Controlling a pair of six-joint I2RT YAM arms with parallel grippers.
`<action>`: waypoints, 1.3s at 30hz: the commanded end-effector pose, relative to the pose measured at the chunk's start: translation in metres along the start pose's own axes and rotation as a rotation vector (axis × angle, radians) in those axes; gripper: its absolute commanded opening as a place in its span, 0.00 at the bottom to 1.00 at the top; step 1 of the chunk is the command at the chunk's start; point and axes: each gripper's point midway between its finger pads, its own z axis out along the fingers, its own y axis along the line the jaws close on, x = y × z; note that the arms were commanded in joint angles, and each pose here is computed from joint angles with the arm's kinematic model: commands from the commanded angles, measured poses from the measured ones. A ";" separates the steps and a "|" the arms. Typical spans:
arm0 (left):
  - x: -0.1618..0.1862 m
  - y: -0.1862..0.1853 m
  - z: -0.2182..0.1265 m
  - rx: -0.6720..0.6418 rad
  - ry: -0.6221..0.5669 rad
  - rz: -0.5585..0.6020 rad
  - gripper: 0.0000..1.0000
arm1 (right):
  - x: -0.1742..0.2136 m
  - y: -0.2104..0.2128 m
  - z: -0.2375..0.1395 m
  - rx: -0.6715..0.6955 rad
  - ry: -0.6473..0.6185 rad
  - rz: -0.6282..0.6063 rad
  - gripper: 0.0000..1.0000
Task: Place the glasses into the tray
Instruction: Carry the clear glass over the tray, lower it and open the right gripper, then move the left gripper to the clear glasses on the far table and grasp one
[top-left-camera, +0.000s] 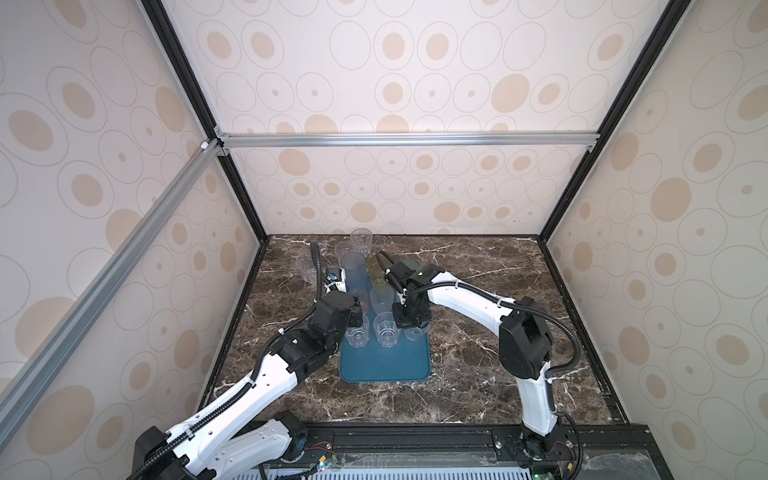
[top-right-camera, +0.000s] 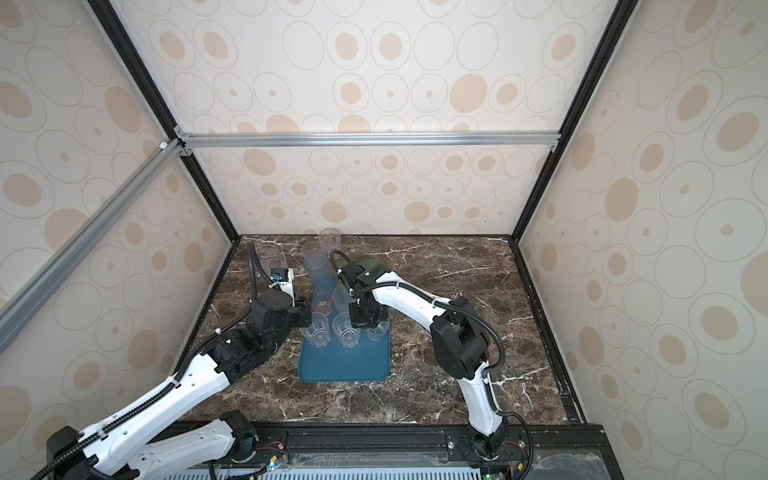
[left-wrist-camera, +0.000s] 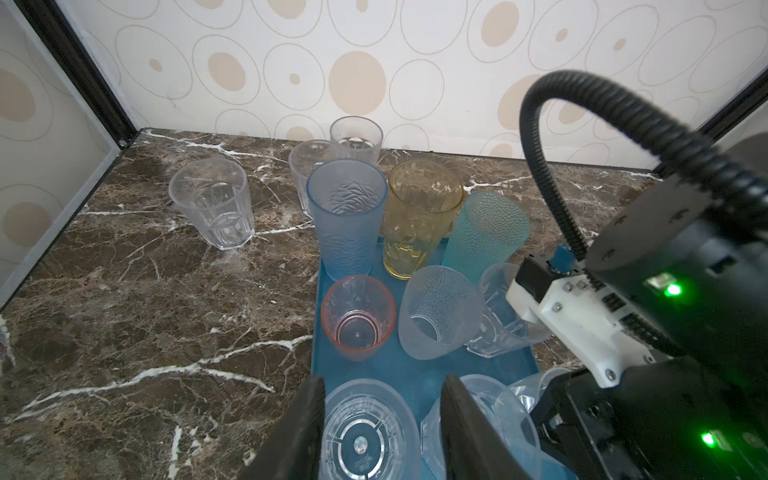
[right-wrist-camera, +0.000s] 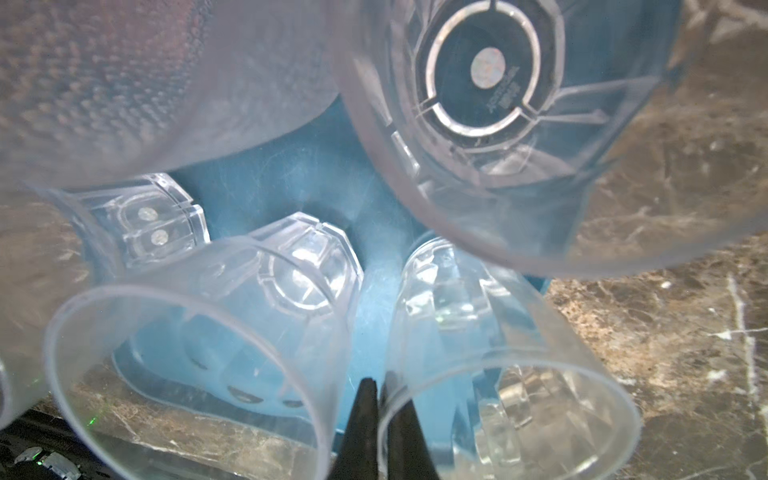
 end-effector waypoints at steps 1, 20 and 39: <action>-0.002 0.006 -0.002 -0.011 -0.003 0.005 0.46 | 0.005 -0.003 0.003 0.042 0.033 -0.025 0.07; -0.029 0.027 0.029 -0.037 0.085 0.064 0.33 | -0.031 -0.011 -0.104 -0.053 -0.266 0.021 0.32; -0.042 0.208 0.153 -0.024 0.163 -0.506 0.43 | 0.002 -0.043 -0.074 -0.109 -0.248 0.112 0.33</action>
